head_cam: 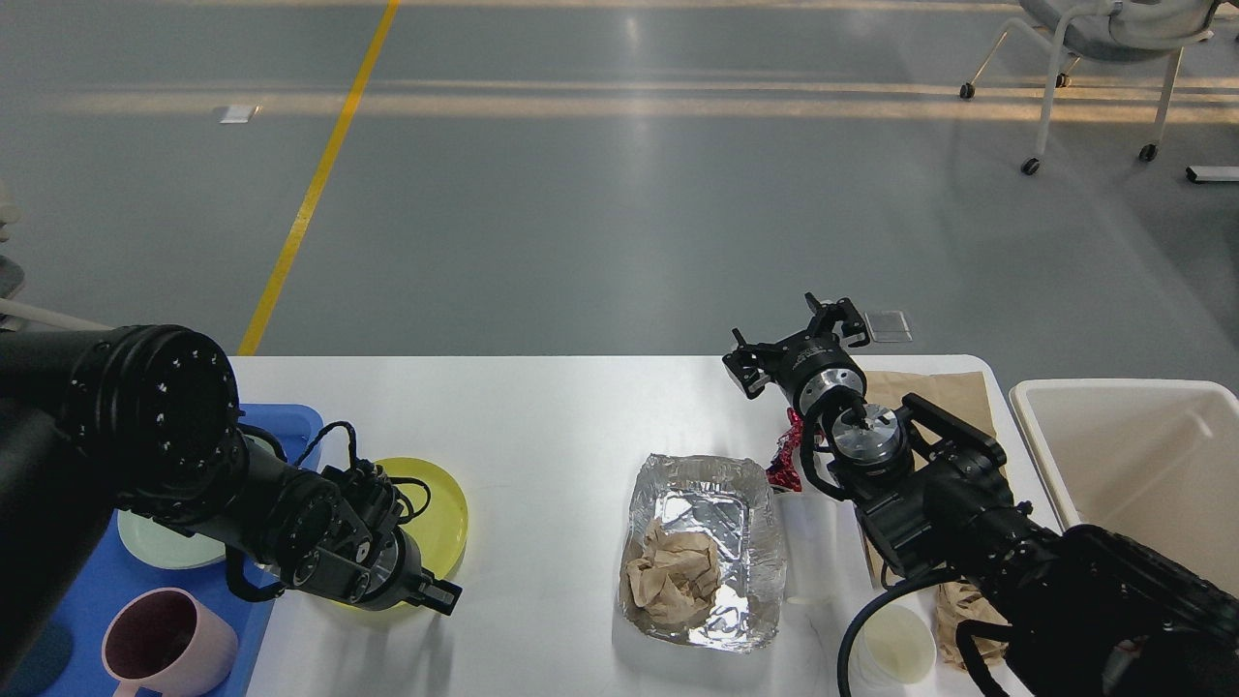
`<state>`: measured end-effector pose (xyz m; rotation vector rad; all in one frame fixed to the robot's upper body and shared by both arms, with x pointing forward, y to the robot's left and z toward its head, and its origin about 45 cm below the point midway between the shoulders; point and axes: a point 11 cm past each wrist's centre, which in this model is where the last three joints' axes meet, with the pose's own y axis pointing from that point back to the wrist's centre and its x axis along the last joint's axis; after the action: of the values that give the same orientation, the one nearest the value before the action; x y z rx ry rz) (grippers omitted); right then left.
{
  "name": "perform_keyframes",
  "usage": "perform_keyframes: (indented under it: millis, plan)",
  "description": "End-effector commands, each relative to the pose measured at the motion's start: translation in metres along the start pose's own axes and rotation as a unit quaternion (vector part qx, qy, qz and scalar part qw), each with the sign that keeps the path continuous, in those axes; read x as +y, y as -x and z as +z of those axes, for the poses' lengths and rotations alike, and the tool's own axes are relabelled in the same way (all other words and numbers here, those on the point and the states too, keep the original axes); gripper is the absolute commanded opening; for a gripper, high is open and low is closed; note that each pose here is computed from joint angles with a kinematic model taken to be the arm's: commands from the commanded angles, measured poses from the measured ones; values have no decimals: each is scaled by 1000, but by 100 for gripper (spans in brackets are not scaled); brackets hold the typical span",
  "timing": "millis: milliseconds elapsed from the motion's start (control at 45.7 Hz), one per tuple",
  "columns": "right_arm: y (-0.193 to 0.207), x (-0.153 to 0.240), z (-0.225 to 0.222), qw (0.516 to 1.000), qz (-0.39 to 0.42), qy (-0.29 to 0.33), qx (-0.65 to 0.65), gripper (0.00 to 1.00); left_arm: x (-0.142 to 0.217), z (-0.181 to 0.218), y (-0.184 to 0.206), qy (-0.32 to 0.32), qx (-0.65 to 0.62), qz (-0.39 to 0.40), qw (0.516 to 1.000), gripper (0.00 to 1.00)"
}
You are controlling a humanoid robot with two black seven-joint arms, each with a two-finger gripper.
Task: Tidy desktop
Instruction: 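Close the left gripper on the yellow plate's rim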
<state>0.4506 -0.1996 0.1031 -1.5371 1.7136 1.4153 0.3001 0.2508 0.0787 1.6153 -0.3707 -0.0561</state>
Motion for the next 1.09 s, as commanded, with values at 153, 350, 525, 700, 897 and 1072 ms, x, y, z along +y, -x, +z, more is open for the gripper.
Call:
perform_keyframes:
  millis: [153, 350, 525, 700, 897, 1072]
  plan:
    - [-1, 0, 1, 1000, 1, 1, 0, 100, -2, 0, 4, -1, 0, -9, 1000, 28]
    - [0, 0, 0, 1000, 0, 0, 0, 100, -2, -1, 4, -4, 0, -9, 1000, 18]
    - [0, 0, 0, 1000, 0, 0, 0, 100, -1, -2, 4, -5, 0, -9, 1000, 12]
    - [0, 0, 0, 1000, 0, 0, 0, 100, 0, -2, 2, -4, 0, -7, 1000, 6]
    - [-1, 0, 0, 1000, 1, 0, 0, 100, 3, -2, -3, -3, 1, -4, 1000, 0]
    - [-1, 0, 0, 1000, 1, 0, 0, 100, 14, -3, -10, 0, 0, -29, 1000, 0]
